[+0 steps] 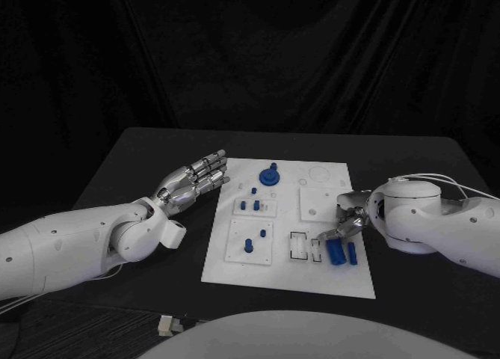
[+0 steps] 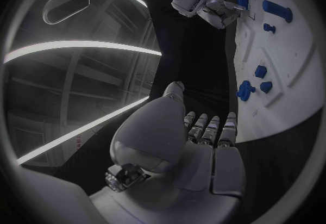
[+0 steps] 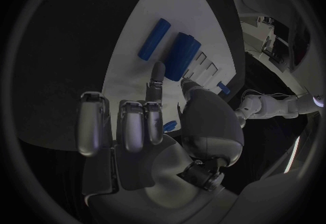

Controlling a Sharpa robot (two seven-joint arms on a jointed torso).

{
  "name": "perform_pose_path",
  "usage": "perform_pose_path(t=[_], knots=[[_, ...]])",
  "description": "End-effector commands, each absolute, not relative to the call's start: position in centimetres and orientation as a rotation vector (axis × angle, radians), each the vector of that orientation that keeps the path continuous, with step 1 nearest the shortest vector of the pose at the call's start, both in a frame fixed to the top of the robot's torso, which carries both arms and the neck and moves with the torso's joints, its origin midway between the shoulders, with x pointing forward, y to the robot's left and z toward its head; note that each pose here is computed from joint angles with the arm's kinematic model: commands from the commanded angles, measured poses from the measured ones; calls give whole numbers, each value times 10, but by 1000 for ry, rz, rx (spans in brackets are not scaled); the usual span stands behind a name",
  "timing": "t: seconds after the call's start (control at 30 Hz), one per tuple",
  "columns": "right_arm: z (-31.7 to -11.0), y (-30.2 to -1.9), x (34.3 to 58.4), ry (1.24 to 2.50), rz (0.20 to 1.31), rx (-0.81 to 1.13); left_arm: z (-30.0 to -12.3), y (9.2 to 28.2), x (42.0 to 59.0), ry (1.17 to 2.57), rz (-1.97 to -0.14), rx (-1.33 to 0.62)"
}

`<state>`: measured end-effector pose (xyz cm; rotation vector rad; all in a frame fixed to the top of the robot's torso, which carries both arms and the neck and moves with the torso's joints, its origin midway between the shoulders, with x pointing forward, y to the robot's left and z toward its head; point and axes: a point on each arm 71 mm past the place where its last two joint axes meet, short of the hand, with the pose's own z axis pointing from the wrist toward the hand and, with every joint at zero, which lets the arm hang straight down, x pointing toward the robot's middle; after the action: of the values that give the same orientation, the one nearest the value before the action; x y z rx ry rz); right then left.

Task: Assemble the parts on the task board

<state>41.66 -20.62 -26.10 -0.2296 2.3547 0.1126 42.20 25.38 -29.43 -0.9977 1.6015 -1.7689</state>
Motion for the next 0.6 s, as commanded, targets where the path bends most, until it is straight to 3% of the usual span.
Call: perform_pose_path(t=[0.03,0.6], knots=[[-264,-207,415,2369,87,-235,-294,252,421,1591,-1790,-1000],[-270,-204,412,2390,91,-245,-295,251,422,1596,-1791,-1001]])
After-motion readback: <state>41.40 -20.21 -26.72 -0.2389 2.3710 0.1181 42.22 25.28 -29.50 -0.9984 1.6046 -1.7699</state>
